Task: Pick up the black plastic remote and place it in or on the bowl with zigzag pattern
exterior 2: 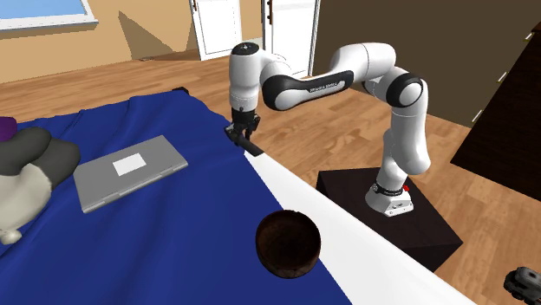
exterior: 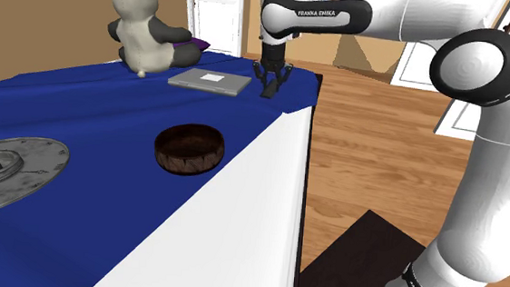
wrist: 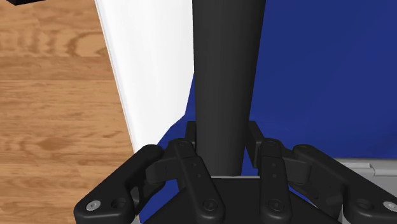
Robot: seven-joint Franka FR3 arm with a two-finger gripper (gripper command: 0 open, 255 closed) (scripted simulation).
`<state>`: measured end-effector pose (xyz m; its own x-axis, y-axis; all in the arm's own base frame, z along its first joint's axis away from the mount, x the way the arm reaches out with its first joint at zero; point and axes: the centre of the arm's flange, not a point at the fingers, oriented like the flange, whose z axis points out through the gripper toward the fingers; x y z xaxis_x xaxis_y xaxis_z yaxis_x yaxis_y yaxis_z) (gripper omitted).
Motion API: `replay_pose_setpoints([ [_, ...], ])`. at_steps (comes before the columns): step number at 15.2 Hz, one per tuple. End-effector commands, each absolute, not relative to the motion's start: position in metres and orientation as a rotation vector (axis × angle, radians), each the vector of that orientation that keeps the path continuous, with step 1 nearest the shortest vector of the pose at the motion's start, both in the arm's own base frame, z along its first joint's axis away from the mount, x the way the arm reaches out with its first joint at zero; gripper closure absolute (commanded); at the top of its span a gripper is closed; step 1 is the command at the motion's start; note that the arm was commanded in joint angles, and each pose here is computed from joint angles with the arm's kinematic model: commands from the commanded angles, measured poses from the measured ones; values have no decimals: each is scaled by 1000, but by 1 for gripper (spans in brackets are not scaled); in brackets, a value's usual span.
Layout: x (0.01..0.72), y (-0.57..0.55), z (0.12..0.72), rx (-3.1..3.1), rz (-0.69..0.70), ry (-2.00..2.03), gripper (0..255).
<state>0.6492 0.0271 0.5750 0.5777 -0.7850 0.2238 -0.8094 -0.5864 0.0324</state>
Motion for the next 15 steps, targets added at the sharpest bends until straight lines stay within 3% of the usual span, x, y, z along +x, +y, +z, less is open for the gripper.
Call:
replay_pose_setpoints([
  [1, 649, 26, 586, 2672, 280, -1358, 255],
  [6, 649, 26, 612, 2672, 280, -1358, 255],
  [15, 615, 140, 608, 2672, 280, -1358, 255],
])
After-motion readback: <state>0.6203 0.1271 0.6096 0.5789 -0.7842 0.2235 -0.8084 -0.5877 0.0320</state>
